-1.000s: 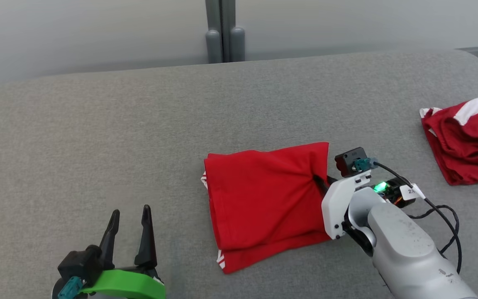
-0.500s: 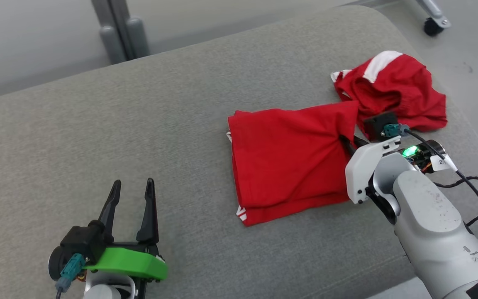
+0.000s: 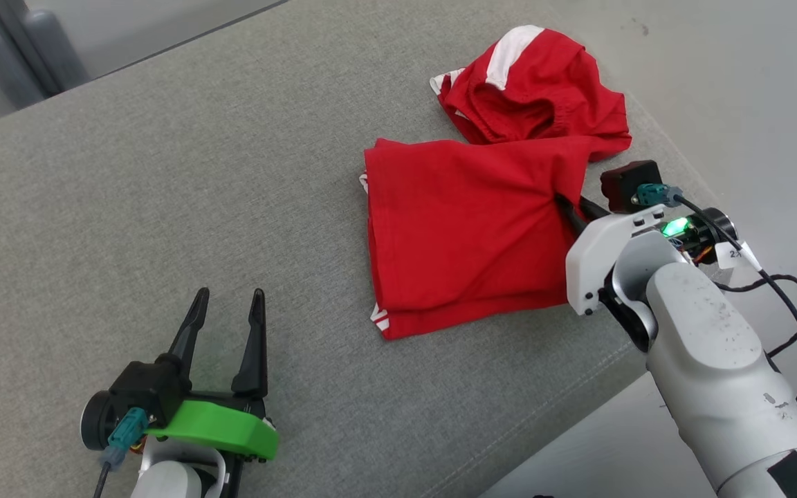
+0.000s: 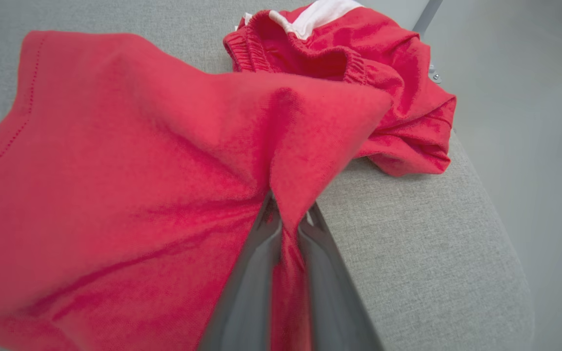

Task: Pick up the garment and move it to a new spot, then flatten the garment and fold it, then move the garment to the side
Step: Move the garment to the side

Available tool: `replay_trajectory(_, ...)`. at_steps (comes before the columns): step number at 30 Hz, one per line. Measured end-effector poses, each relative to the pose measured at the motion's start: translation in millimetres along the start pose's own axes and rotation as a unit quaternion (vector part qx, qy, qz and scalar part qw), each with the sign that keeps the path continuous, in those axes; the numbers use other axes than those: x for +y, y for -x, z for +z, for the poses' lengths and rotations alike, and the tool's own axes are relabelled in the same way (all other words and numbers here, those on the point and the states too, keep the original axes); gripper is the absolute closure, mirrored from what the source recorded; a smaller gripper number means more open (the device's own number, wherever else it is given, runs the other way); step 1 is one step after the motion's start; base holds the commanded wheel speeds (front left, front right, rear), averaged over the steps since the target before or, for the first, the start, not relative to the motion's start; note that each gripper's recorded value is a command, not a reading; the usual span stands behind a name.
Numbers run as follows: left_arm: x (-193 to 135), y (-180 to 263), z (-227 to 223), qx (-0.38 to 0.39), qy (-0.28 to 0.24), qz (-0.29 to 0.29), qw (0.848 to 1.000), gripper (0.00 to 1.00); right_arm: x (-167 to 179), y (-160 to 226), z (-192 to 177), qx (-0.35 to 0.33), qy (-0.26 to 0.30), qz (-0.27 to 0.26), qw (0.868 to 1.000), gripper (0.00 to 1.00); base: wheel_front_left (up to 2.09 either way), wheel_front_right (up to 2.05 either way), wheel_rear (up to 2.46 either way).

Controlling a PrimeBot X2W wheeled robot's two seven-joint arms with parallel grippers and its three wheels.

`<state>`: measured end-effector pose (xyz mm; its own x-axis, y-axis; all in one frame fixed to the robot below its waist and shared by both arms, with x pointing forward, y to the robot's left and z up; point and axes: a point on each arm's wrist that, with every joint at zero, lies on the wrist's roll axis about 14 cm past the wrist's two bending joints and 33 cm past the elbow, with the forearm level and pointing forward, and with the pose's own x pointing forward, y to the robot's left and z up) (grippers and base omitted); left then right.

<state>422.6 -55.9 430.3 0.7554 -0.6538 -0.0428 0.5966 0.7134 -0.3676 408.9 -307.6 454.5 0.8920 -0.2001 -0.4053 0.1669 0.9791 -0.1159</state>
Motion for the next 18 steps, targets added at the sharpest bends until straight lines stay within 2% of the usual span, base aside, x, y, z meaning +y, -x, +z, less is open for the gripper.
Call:
replay_trajectory(4, 1.0, -1.7, -8.8, 0.01, 0.006, -0.001, 1.0, 0.0, -4.4, -6.5, 13.2, -0.009, 0.025, -0.003, 1.0, 1.0, 0.0, 0.0, 0.0)
replay_trajectory(11, 12.3, 6.6, -4.7, 0.005, 0.005, 0.019, 1.0, 0.0, -1.3, -24.2, 65.2, -0.048, 0.074, 0.006, 0.996, 1.0, 0.0, 0.0, 0.0)
replay_trajectory(18, 26.3, 18.0, -1.7, 0.002, 0.006, 0.045, 0.999, 0.0, -36.2, -37.4, 106.1, -0.051, 0.141, -0.025, 0.988, 1.0, 0.0, 0.0, 0.0)
